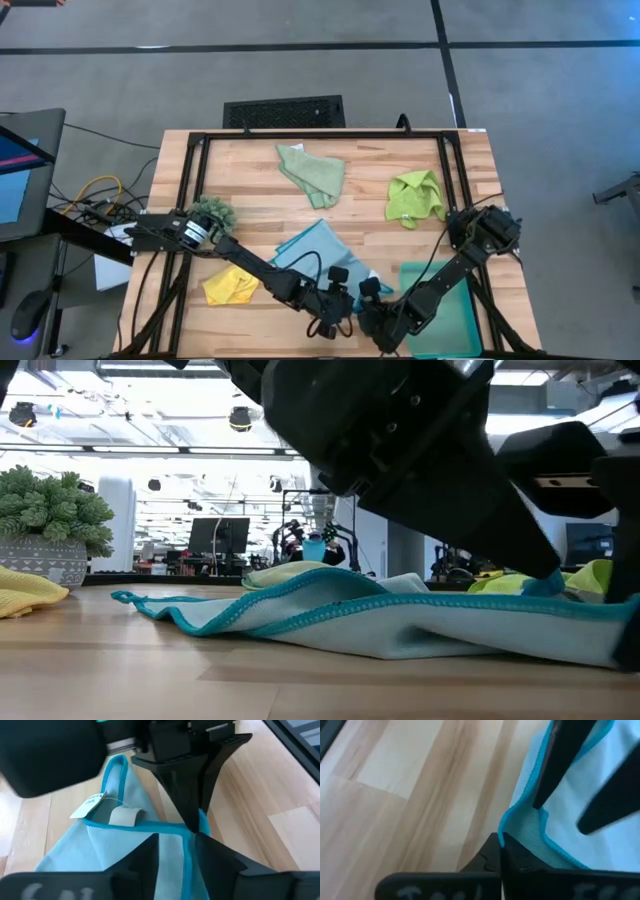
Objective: Fold microfiber towels
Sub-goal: Fold the blue microfiber cloth
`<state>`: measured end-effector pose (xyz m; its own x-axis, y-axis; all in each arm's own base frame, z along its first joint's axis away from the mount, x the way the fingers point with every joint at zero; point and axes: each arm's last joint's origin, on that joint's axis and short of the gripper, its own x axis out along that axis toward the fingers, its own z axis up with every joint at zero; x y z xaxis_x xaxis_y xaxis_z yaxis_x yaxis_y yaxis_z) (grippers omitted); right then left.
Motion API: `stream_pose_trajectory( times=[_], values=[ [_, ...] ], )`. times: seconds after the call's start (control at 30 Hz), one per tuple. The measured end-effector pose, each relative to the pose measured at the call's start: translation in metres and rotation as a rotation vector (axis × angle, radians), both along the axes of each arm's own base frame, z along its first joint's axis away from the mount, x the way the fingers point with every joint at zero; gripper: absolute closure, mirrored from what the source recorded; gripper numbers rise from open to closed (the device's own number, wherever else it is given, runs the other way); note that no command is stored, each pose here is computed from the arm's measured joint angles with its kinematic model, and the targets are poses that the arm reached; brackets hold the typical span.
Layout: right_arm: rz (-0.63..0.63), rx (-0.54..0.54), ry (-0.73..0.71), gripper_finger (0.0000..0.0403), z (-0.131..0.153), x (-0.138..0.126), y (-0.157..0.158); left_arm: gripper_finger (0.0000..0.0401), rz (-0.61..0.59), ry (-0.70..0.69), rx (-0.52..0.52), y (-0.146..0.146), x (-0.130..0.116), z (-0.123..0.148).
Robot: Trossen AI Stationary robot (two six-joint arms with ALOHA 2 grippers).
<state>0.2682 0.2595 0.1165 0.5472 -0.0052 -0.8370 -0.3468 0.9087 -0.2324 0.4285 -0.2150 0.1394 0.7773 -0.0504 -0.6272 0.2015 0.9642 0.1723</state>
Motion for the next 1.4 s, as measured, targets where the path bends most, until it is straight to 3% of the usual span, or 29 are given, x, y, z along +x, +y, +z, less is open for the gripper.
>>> stream_pose_trajectory(
  times=[0.17, 0.37, 0.57, 1.03, 1.4],
  values=[
    [0.01, 0.004, 0.003, 0.0376, 0.0002, -0.0015, 0.0016, 0.0241, 0.002, 0.0, -0.014, -0.001, -0.0002, 0.0001],
    [0.01, 0.004, 0.003, 0.0391, 0.0003, -0.0014, 0.0015, 0.0241, -0.003, 0.014, -0.015, -0.0028, -0.002, -0.0009],
    [0.01, 0.005, 0.003, 0.0388, 0.0004, -0.0014, 0.0015, 0.0275, -0.009, 0.011, -0.035, -0.0024, -0.001, -0.0003],
    [0.01, 0.004, 0.003, 0.0389, 0.0005, -0.0015, 0.0014, 0.0395, -0.031, 0.01, -0.003, -0.0019, -0.001, -0.0006],
    [-0.002, -0.033, -0.017, 0.0392, 0.0031, -0.004, 0.0006, 0.0401, 0.013, -0.043, 0.0, -0.0035, 0.0005, 0.0033]
  ],
)
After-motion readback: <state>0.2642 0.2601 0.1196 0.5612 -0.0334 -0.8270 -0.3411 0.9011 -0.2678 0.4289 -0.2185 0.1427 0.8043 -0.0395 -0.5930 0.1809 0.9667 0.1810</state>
